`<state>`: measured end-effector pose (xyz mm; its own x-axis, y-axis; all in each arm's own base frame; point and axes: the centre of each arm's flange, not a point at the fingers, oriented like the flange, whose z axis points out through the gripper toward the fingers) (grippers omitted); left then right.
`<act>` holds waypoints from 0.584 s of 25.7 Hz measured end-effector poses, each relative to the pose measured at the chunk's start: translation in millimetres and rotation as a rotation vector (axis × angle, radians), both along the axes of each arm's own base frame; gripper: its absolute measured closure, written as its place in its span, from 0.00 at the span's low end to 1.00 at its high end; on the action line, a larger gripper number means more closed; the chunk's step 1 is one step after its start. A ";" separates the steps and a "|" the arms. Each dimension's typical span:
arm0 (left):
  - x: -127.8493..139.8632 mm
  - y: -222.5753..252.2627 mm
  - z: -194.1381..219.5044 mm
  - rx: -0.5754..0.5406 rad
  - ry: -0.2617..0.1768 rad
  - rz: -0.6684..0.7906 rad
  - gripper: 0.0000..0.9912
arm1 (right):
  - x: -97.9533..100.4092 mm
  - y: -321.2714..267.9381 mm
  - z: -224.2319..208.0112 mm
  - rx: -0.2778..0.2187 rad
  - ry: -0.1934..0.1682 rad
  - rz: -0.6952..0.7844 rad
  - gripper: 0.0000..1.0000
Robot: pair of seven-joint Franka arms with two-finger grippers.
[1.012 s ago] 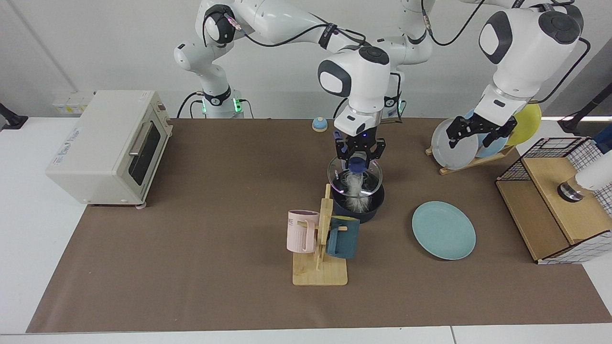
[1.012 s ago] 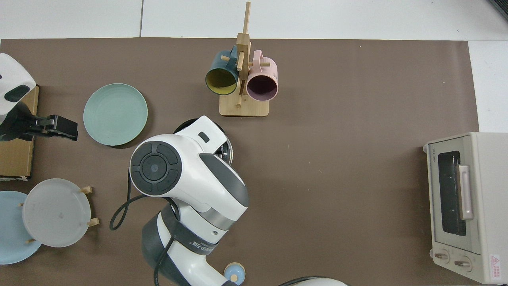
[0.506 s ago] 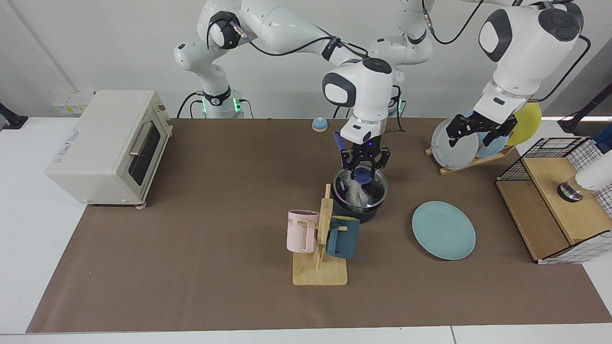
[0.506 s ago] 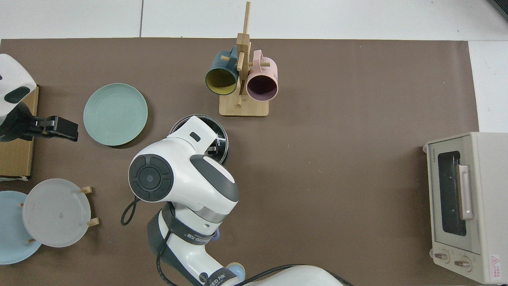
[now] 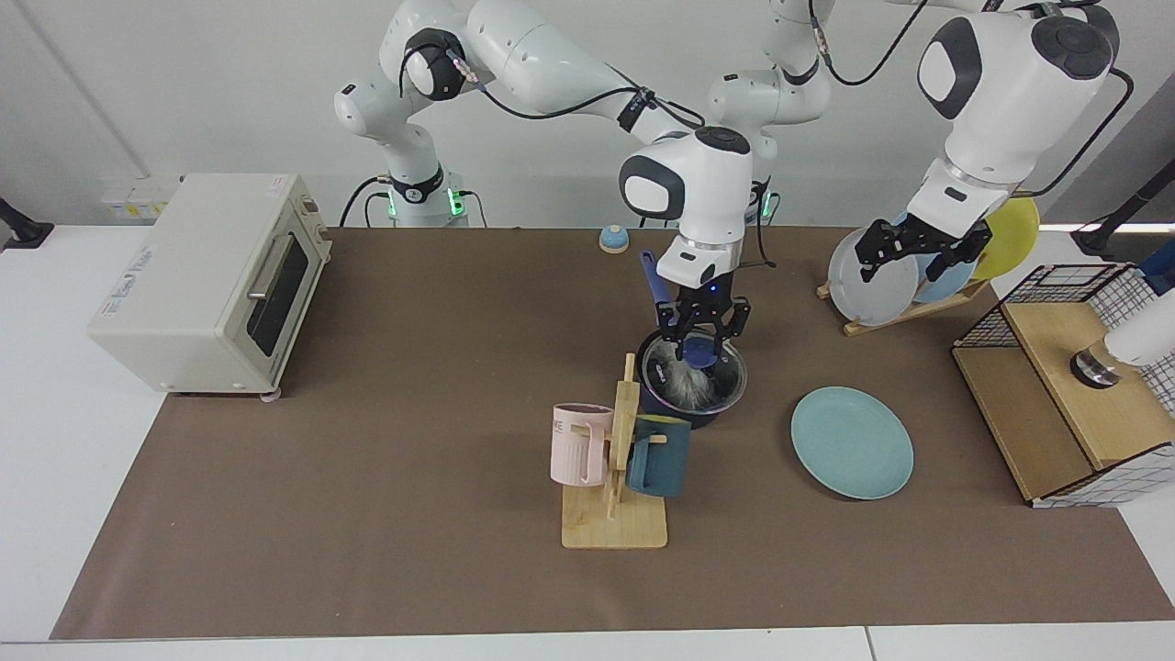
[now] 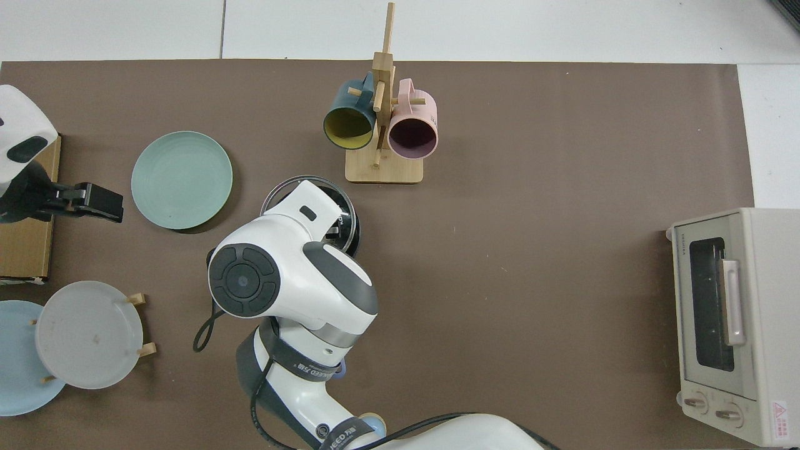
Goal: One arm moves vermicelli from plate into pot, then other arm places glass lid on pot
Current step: 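Lower the glass lid onto the saucepan with the right gripper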
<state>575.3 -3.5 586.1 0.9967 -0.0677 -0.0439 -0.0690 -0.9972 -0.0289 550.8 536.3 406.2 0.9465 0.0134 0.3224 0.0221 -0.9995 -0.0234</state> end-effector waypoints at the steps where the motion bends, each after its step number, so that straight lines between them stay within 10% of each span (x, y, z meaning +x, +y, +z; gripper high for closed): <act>1: 0.0 0.0 0.0 0.000 0.000 0.000 0.00 | 0.5 -0.3 -1.0 0.003 -0.003 0.001 0.39; 15: -0.1 -0.4 0.0 0.000 0.001 -0.001 0.00 | 0.5 -1.1 -1.2 -0.001 -0.001 -0.001 0.39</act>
